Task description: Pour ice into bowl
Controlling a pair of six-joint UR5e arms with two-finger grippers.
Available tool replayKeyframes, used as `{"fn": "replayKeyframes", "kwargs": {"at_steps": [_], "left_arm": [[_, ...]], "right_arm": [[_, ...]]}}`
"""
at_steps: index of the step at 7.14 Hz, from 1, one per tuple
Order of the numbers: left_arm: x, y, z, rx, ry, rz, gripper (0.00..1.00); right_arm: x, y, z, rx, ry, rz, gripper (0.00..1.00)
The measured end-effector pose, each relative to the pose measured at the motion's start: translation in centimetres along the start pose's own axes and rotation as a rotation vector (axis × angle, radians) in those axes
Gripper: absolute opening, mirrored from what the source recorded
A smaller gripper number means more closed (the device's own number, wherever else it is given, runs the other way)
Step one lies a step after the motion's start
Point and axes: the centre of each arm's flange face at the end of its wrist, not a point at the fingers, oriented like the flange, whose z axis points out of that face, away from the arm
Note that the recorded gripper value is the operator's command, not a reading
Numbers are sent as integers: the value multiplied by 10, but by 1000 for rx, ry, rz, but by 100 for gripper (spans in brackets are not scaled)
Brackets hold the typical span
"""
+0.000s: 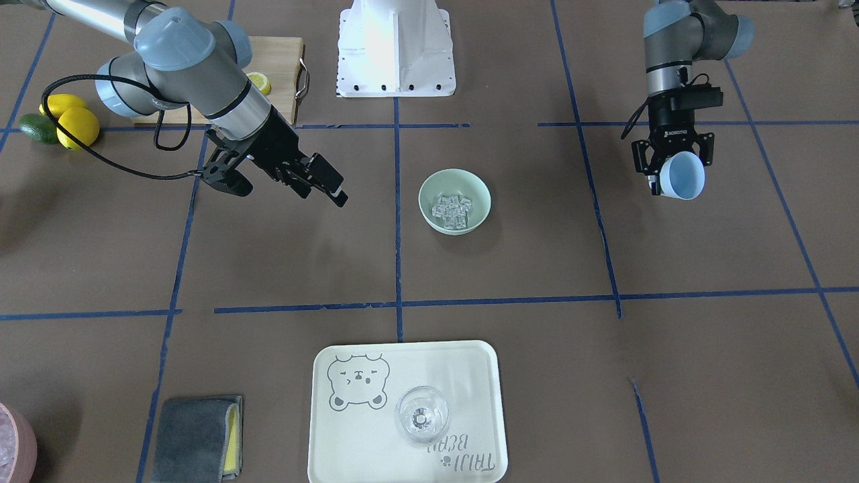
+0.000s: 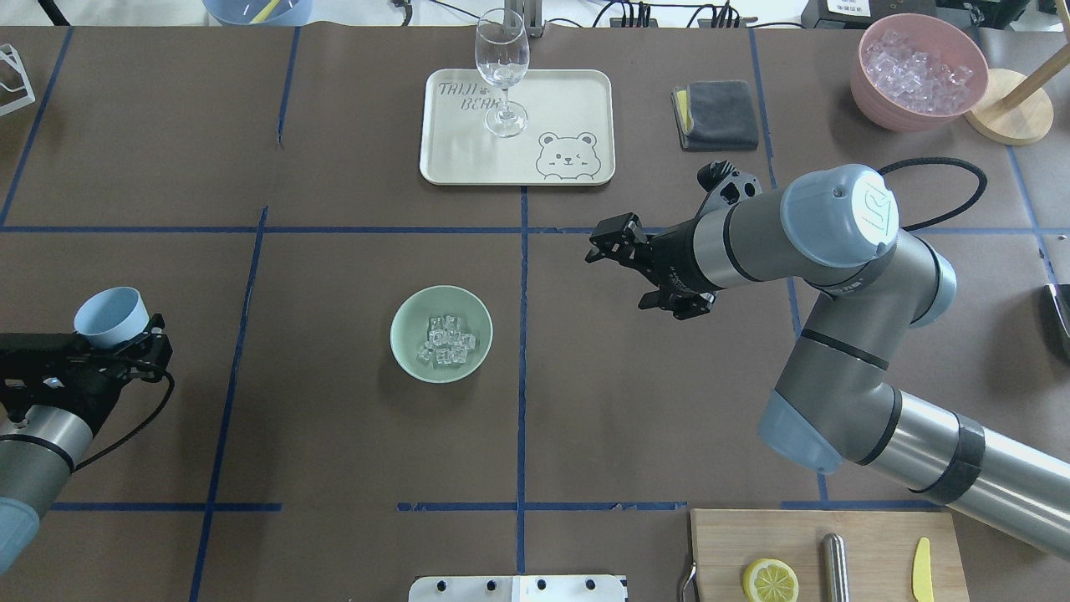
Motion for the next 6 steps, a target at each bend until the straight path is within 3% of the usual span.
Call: {"fn": "replayKeyframes", "kwargs": {"at_steps": [3,6], "left_arm": [[-54,24,16,113,-32,9,0],[-72,41,26,189,5,-58,0]], "right_arm": [[1,7,5,8,-2,-4,100],[3,13,10,10,1,-9,100]]}}
